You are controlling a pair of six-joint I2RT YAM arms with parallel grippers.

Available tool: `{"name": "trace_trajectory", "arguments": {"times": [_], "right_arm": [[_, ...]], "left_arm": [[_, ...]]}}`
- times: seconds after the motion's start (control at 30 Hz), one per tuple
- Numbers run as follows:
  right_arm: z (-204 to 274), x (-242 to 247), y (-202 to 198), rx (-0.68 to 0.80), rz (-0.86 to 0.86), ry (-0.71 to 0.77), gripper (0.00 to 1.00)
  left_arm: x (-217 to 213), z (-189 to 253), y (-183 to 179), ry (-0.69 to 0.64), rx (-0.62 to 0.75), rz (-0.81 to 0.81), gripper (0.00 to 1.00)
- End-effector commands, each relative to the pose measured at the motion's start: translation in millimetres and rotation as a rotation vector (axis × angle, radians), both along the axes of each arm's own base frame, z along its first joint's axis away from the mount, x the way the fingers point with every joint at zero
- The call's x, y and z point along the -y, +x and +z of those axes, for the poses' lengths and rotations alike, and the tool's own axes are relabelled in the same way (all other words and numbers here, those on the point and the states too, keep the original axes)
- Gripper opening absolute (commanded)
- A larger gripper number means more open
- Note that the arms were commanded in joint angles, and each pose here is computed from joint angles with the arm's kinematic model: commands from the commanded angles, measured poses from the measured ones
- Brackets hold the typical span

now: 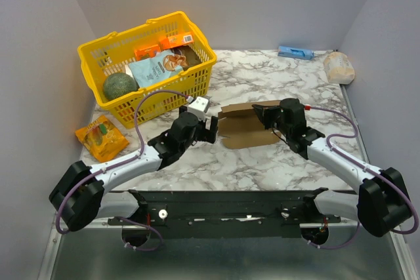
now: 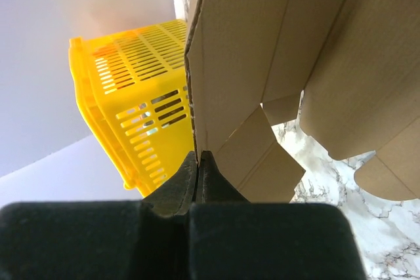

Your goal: Fold the paper box

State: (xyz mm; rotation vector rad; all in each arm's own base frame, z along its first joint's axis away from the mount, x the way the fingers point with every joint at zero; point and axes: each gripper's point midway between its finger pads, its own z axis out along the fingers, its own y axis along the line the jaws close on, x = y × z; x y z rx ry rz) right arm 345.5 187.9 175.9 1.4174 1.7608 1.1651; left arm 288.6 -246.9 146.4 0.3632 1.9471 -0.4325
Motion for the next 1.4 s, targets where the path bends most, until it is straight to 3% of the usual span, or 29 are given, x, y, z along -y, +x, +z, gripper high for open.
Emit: {"name": "trace_trajectory", "arguments": {"times": [0.0,0.2,0.47,0.57,0.6,0.67,0.7,0.77,0.8,0.87,0.9,1.03,1.1,1.23,1.27,1.37], "right_arm": [[1.7,11.1,7.1,0.019,-0.059,-0.047,0.01],[-6.5,9.4,9.3,-0.01,-0.069,-0.03,0.01],[-4.8,5.7,10.4,-0.009,-0.052,-0.028,0.01],[-5.2,6.9,7.9,-0.006,-0.052,-0.026,0.01],[-4.8,6.6,7.2,-0.005,-0.049,-0.025,0.01],[-2.9,7.2,5.2,0.005,-0.044,-0.028,0.02],[-0.4,6.7,4.3,0.015,-0.036,-0.03,0.08],[6.2,6.8,0.4,0.05,-0.01,-0.052,0.2],[7.4,7.9,-1.3,0.062,-0.003,-0.067,0.36],[17.3,10.9,-7.5,0.111,0.019,-0.102,0.52],[20.1,11.6,-10.3,0.128,0.031,-0.118,0.64],[56.7,9.3,-30.6,0.31,0.171,-0.258,0.8],[86.5,12.9,-44.0,0.461,0.247,-0.405,0.86],[131.6,13.8,-72.4,0.691,0.417,-0.672,0.96],[133.3,16.0,-76.5,0.745,0.482,-0.804,0.96],[138.1,7.7,-87.4,0.846,0.682,-0.999,0.96]], "left_arm": [[14.6,8.5,4.9,0.011,0.027,-0.074,0.96],[15.7,16.2,-3.7,-0.081,0.102,-0.117,0.99],[36.4,0.8,25.4,0.02,0.06,-0.134,0.99],[43.3,-5.6,37.0,0.031,0.045,-0.141,0.87],[47.5,-6.0,37.8,0.03,0.042,-0.156,0.74],[52.3,-8.1,43.4,0.039,0.041,-0.165,0.58],[52.6,-10.3,43.5,0.048,0.034,-0.171,0.39],[52.6,-10.3,44.5,0.056,0.033,-0.174,0.21],[52.3,-11.3,43.3,0.063,0.035,-0.18,0.1],[51.5,-9.6,40.7,0.068,0.041,-0.196,0.01],[48.8,-12.1,39.6,0.084,0.03,-0.196,0.0],[39.2,-3.6,29.5,0.131,-0.022,-0.212,0.0],[33.2,-3.8,17.9,0.164,-0.07,-0.241,0.0],[29.5,13.8,-9.3,0.2,-0.135,-0.35,0.0],[30.1,23.7,-10.4,0.216,-0.122,-0.381,0.0],[23.0,27.2,-28.4,0.264,-0.169,-0.478,0.0]]}}
